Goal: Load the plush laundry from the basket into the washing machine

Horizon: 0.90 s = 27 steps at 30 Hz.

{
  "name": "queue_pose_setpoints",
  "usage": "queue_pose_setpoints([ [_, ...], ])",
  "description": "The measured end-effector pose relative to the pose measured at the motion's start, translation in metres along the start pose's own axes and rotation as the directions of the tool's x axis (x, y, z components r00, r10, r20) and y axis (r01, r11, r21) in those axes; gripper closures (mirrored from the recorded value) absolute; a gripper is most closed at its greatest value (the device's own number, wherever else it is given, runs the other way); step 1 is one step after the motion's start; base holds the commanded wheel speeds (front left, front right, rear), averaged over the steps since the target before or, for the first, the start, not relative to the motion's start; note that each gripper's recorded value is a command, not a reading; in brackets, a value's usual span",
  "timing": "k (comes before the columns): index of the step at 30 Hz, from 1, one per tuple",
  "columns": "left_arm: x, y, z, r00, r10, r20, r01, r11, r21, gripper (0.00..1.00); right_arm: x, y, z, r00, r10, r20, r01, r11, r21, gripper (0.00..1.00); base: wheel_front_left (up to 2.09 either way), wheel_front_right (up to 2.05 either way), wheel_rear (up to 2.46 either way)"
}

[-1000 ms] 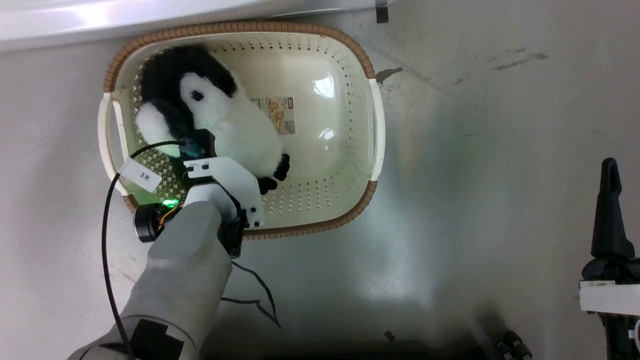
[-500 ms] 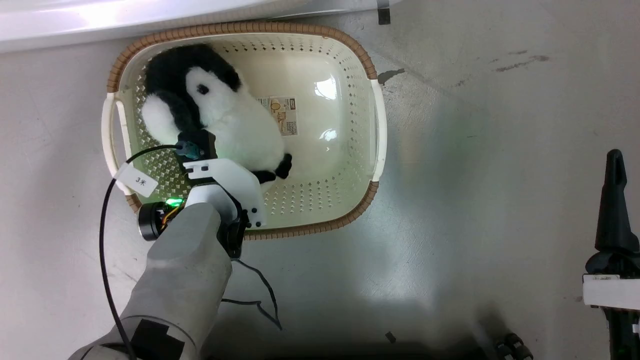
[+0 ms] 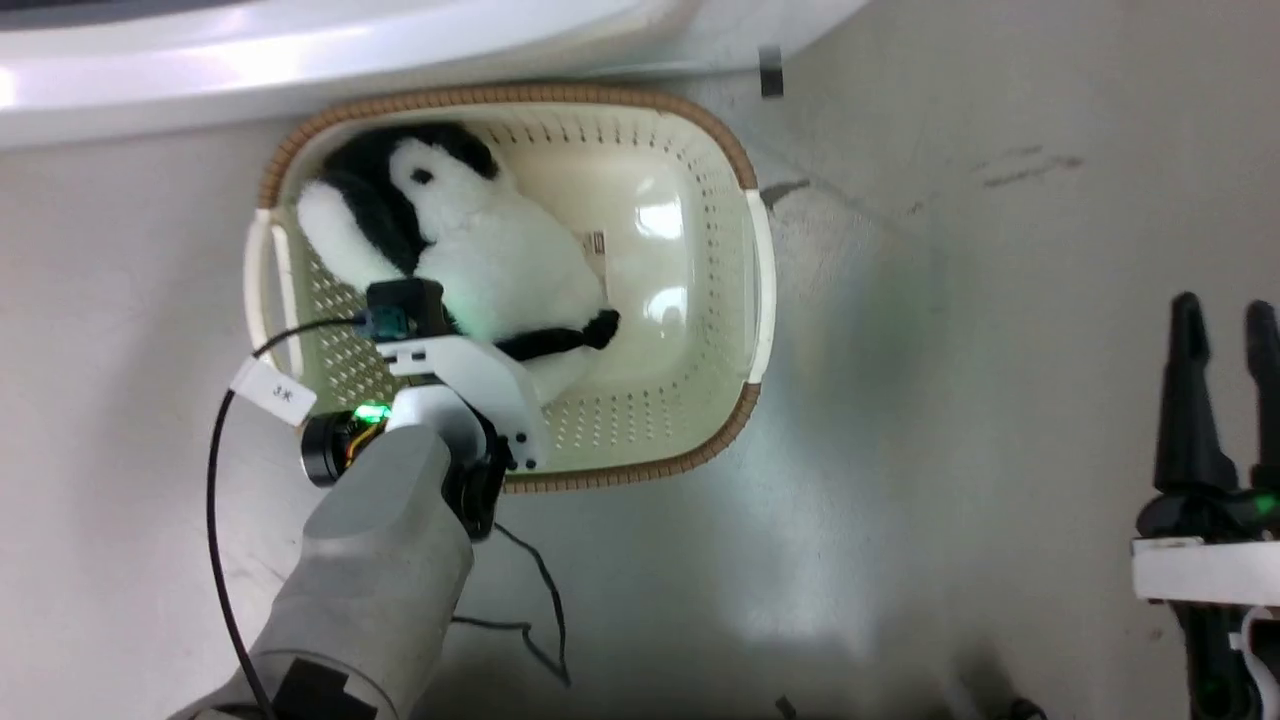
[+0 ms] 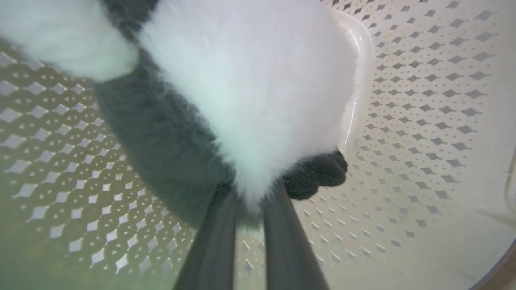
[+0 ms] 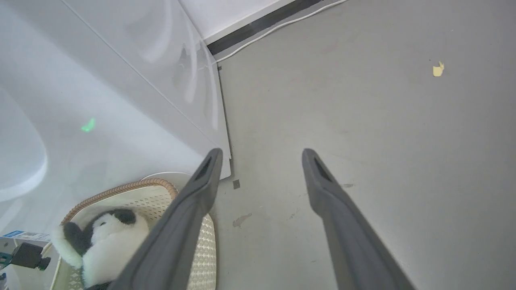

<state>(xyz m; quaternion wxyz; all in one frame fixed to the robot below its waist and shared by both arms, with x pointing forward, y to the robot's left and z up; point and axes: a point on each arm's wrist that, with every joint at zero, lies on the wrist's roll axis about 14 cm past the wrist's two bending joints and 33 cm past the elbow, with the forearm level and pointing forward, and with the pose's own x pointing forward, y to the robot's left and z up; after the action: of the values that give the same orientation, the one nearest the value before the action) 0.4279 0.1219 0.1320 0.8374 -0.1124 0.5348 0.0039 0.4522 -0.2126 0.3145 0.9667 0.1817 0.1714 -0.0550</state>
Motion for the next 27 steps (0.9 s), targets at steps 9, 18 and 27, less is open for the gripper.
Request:
queue_pose_setpoints([
  [9, -0.04, -0.013, 0.028, 0.993, -0.056, 0.105, 0.055, 0.998, 0.01, 1.0, -0.006, 0.032, 0.022, 0.996, 0.078, 0.052, -0.08, 0.996, 0.038, 0.0, 0.0, 0.0, 0.0],
  [18, -0.091, -0.025, 0.039, 0.971, -0.111, 0.213, 0.108, 0.994, 0.027, 1.0, -0.023, 0.06, 0.05, 0.982, 0.142, 0.121, -0.15, 0.987, 0.059, 0.0, 0.0, 0.0, 0.0],
  [27, -0.144, -0.038, 0.04, 0.932, -0.166, 0.323, 0.165, 0.986, 0.032, 1.0, -0.054, 0.081, 0.075, 0.965, 0.191, 0.18, -0.205, 0.977, 0.063, 0.0, 0.0, 0.0, 0.0],
])
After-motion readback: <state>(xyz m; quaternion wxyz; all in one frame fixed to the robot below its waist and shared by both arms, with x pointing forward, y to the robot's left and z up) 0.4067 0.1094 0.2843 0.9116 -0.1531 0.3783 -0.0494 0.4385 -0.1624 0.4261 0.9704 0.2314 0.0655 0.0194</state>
